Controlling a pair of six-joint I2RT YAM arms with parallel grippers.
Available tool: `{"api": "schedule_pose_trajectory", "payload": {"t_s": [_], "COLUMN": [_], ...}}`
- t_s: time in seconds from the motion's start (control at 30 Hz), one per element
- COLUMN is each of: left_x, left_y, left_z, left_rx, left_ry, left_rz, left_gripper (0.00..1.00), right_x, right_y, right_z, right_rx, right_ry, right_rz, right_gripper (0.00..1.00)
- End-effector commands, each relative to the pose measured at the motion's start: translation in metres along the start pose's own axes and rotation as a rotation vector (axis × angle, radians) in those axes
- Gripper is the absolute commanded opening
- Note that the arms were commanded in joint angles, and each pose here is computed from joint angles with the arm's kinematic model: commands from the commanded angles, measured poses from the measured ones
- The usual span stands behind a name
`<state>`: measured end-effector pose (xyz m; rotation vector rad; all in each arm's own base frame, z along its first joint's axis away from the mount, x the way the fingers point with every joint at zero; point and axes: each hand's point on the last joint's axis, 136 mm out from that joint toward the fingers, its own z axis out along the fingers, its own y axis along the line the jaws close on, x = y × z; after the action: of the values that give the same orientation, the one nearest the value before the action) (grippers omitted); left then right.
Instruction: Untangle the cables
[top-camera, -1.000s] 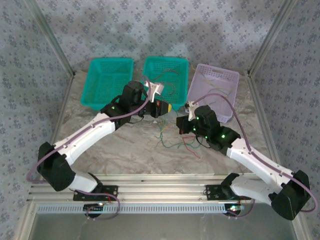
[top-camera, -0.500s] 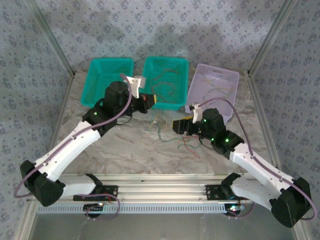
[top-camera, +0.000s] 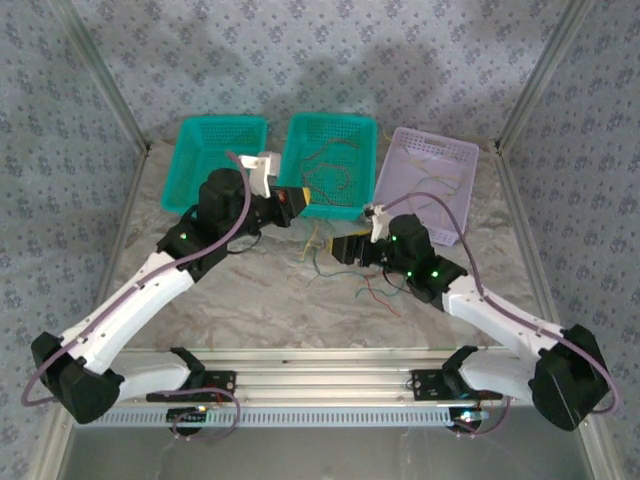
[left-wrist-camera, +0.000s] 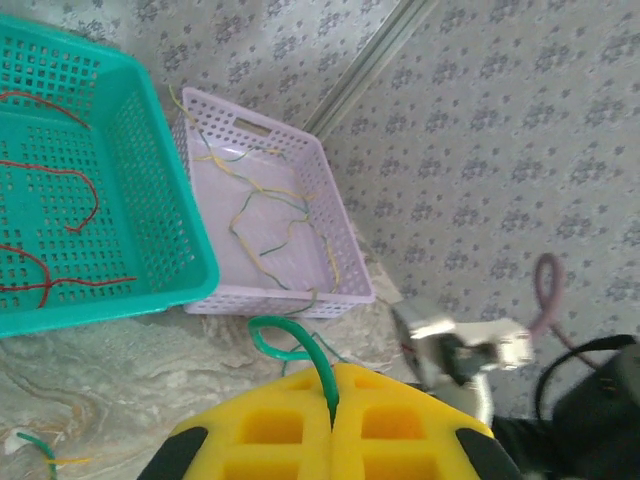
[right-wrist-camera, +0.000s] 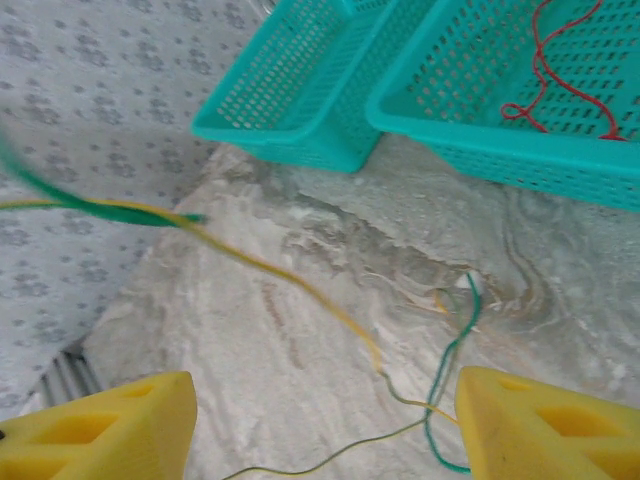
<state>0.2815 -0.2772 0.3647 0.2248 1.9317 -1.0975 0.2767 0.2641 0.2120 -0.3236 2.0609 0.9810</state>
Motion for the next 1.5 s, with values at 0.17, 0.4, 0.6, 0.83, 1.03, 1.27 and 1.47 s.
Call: {"api": "schedule_pose_trajectory", "payload": {"t_s": [0.17,0.4,0.6,0.83,1.03,1.27,1.47], "left_x": [-0.02,-0.019,-0.022,-0.031,-0.044,-0.057,-0.054], "left_y": [-0.023,-0.024,-0.02,-0.005,0.015,0.026,0.037], "left_z": [-0.017,-0.017,-0.027,-0.042,-0.071,-0.103,-0.119], "left_rx": [0.089,0.104,0.084,0.02,-0.116,-0.209,-0.269], "left_ry": [-0.072,-0.074,-0.094,-0.123,-0.168,-0.225,-0.233], "left_rz": [-0.015,-0.026,-0.016,0.009,0.092,0.142,0.162], "left_gripper": [0.0,0.0,0.0,0.0,0.0,0.0,0.0], "right_x": [0.008,-0.003,-0.01,-0.019,-0.028,-0.027,-0.066], "right_y": [0.0,-0.005,-0.003,-0.022,-0.097,-0.179,-0.175], "right_z": [0.031,0.047,0.043,0.018,-0.041,-0.125,-0.176], "right_rx": [0.044,0.066,0.086,0.235,0.527,0.786,0.859], "right_ry": [-0.017,-0.131,-0.173,-0.189,-0.235,-0.365,-0.53], "right_rz": [-0.107,-0.118,-0.138,-0.162,0.032,0.376,0.381], "right_gripper": [0.68,0.65,0.33,0.0,0.0,0.0,0.0]}}
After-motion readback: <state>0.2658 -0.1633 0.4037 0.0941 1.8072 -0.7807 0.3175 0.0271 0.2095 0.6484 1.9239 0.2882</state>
